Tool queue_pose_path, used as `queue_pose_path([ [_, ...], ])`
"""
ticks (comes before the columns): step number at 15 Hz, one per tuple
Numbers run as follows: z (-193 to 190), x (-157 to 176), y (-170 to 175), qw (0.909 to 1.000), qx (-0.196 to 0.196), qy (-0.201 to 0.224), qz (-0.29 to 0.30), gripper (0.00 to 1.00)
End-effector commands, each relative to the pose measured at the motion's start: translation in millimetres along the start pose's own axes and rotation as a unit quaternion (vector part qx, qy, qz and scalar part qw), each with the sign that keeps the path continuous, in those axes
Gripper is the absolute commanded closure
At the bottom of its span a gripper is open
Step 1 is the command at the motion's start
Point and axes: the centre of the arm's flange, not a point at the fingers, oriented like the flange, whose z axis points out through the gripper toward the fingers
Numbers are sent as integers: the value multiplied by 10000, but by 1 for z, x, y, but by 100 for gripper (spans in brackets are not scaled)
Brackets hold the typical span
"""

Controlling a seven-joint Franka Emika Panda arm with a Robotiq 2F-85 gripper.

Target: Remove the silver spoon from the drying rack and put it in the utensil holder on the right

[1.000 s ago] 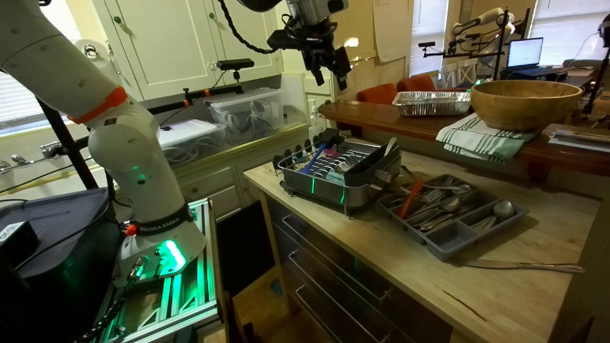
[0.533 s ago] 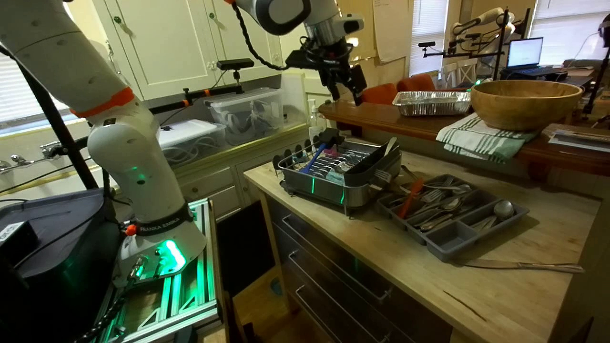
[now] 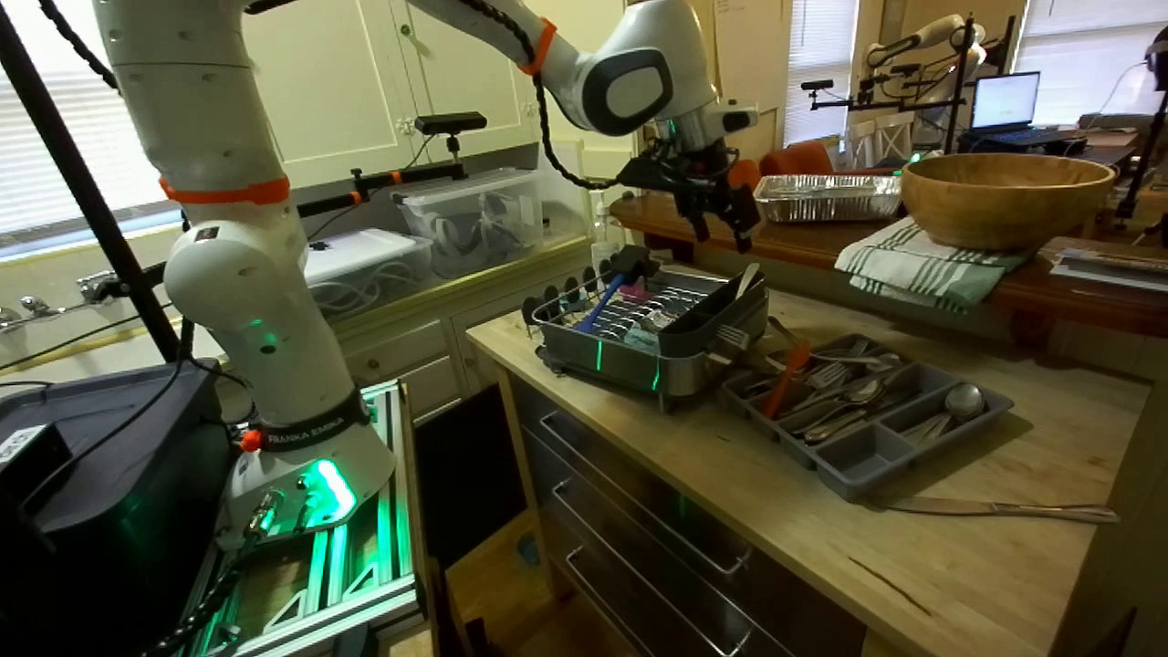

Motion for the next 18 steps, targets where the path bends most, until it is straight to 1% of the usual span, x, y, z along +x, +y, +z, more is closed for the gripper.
queue_pose_path([
  [1, 4, 3, 1, 10000, -12, -16, 12, 0],
  [4, 10, 10, 4, 9999, -66, 51, 71, 0],
  [8, 46, 27, -2, 10000, 20, -61, -13, 0],
  [13, 80, 48, -10, 10000, -38, 2, -50, 0],
  [18, 96, 61, -12, 9999, -80, 64, 35, 0],
])
